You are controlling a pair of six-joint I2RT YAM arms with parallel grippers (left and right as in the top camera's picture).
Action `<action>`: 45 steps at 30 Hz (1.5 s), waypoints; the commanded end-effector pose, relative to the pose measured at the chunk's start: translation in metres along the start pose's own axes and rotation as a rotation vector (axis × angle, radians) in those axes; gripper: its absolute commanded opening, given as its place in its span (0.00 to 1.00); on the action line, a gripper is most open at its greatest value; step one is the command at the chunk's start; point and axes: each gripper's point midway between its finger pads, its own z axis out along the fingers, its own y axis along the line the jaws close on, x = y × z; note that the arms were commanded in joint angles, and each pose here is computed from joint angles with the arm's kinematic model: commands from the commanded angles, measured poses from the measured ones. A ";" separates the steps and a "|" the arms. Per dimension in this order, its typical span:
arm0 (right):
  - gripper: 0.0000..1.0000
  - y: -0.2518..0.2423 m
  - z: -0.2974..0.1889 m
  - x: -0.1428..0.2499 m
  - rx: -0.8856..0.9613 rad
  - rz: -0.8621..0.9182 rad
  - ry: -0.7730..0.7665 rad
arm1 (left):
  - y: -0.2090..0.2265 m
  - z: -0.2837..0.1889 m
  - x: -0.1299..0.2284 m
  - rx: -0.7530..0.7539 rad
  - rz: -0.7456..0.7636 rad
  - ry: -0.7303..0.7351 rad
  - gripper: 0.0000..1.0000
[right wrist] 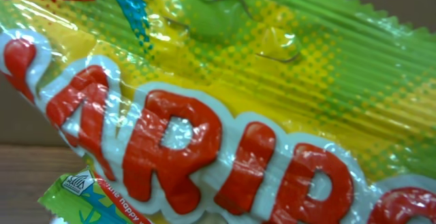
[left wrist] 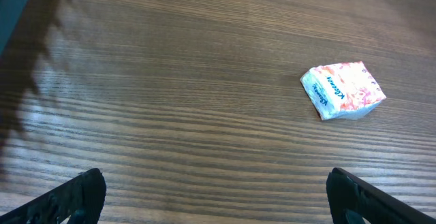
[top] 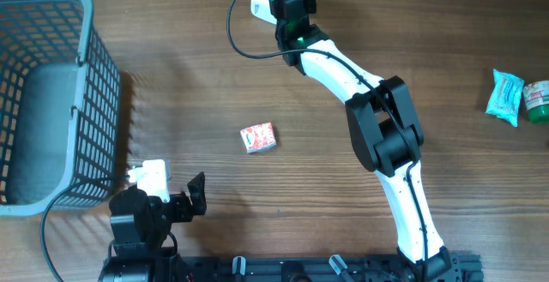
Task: Scan the item barcode
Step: 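Carry the Haribo bag to the far right and release it, then reach the right gripper to the red-and-white snack box and grasp it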
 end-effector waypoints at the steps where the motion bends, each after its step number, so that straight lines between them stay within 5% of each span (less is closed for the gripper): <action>1: 0.05 0.016 -0.001 -0.030 -0.068 -0.147 -0.102 | -0.001 -0.001 -0.001 0.008 -0.012 -0.007 1.00; 5: 0.05 -0.004 0.006 -0.008 0.069 -0.233 -0.049 | -0.001 -0.001 -0.001 0.008 -0.012 -0.007 1.00; 10: 0.04 -0.056 -0.014 -0.029 0.319 -0.261 0.013 | -0.001 -0.001 -0.001 0.008 -0.012 -0.007 1.00; 15: 0.04 -0.174 -0.067 -0.043 0.771 -0.316 0.220 | -0.001 -0.001 -0.001 0.008 -0.012 -0.007 1.00; 20: 0.04 -0.315 -0.087 0.050 0.961 -0.312 0.576 | -0.001 -0.001 -0.001 0.008 -0.012 -0.007 1.00; 25: 0.04 -0.431 -0.112 0.156 0.897 0.104 0.890 | -0.001 -0.001 -0.001 0.008 -0.012 -0.007 1.00; 26: 0.36 -0.459 -0.124 0.168 0.942 0.196 0.911 | -0.001 -0.001 -0.001 0.008 -0.012 -0.007 1.00; 27: 0.92 -0.473 -0.132 0.173 0.948 0.232 0.935 | -0.001 -0.001 -0.001 0.008 -0.012 -0.007 1.00; 28: 1.00 -0.482 -0.135 0.173 0.925 0.260 0.959 | -0.001 -0.001 -0.001 0.008 -0.012 -0.007 1.00; 31: 1.00 -0.450 -0.123 0.142 0.654 0.386 0.967 | -0.001 -0.001 -0.001 0.008 -0.012 -0.007 1.00; 33: 1.00 -0.345 -0.113 0.101 0.129 0.599 0.978 | -0.001 -0.001 -0.001 0.008 -0.012 -0.007 1.00; 37: 1.00 -0.183 -0.164 0.042 -0.560 0.763 1.111 | -0.001 -0.001 -0.001 0.008 -0.012 -0.007 1.00; 39: 1.00 -0.134 -0.199 0.058 -0.620 0.559 1.243 | -0.001 -0.001 -0.001 0.008 -0.012 -0.007 1.00; 41: 0.88 -0.100 -0.233 0.089 -0.513 0.271 1.380 | -0.001 -0.001 -0.001 0.008 -0.012 -0.007 1.00; 45: 0.72 -0.022 -0.308 0.123 -0.524 0.066 1.568 | -0.001 -0.001 -0.001 0.008 -0.012 -0.007 1.00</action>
